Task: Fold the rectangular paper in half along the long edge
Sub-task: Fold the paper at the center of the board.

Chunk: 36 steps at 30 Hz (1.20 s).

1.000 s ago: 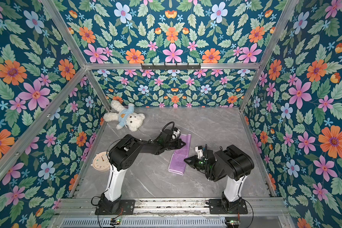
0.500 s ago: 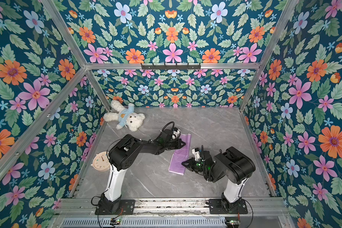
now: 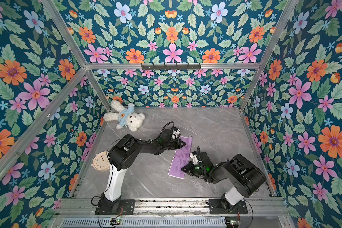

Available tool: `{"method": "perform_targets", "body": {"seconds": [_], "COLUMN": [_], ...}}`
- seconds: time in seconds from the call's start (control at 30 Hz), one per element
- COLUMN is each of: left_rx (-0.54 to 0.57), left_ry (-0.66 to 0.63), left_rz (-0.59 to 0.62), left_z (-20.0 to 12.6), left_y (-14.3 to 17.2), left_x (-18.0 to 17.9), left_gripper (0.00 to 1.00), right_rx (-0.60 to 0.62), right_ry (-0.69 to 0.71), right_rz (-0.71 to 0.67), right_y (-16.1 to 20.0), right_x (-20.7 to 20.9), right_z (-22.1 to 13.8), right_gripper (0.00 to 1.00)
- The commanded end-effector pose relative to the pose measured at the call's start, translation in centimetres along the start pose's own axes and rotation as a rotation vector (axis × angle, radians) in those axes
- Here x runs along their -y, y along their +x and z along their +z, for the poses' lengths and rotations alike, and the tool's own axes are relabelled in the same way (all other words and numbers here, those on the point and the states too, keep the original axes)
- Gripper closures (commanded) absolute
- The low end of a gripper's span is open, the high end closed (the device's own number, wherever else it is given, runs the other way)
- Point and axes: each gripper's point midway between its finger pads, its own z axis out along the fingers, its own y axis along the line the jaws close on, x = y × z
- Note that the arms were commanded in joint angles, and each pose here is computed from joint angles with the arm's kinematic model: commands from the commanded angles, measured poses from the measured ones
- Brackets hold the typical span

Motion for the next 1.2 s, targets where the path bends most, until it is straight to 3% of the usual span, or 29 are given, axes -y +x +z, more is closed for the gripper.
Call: {"method": "perform_targets", "body": {"seconds": [0.0,0.33,0.8,1.17], "left_rx": [-0.114,-0.119,-0.119,-0.116], "left_ry": [-0.162,-0.164,-0.172,-0.165], "left_rz": [-0.069,-0.078,-0.078,-0.081], "left_z": [-0.1,0.2,0.3,0.5], "left_y": [3.6,3.7,3.6,3.4], "left_x": [-4.5,-4.8,-4.9,-4.7], "left_gripper": [0.96,0.96,0.96,0.96], "right_rx": [-0.059,-0.096,-0.075,-0.071], "right_ry": [0.213,0.223,0.275,0.311], "right_rz": [0.102,0.077,0.012,0.054], "right_y": [2.6,4.3,4.0,5.9], "right_x": [4.5,3.7,2.4,3.3], "right_z": [-1.1,-2.0,-4.4,-7.2], "right_gripper": [1.0,1.0,1.0,1.0]}}
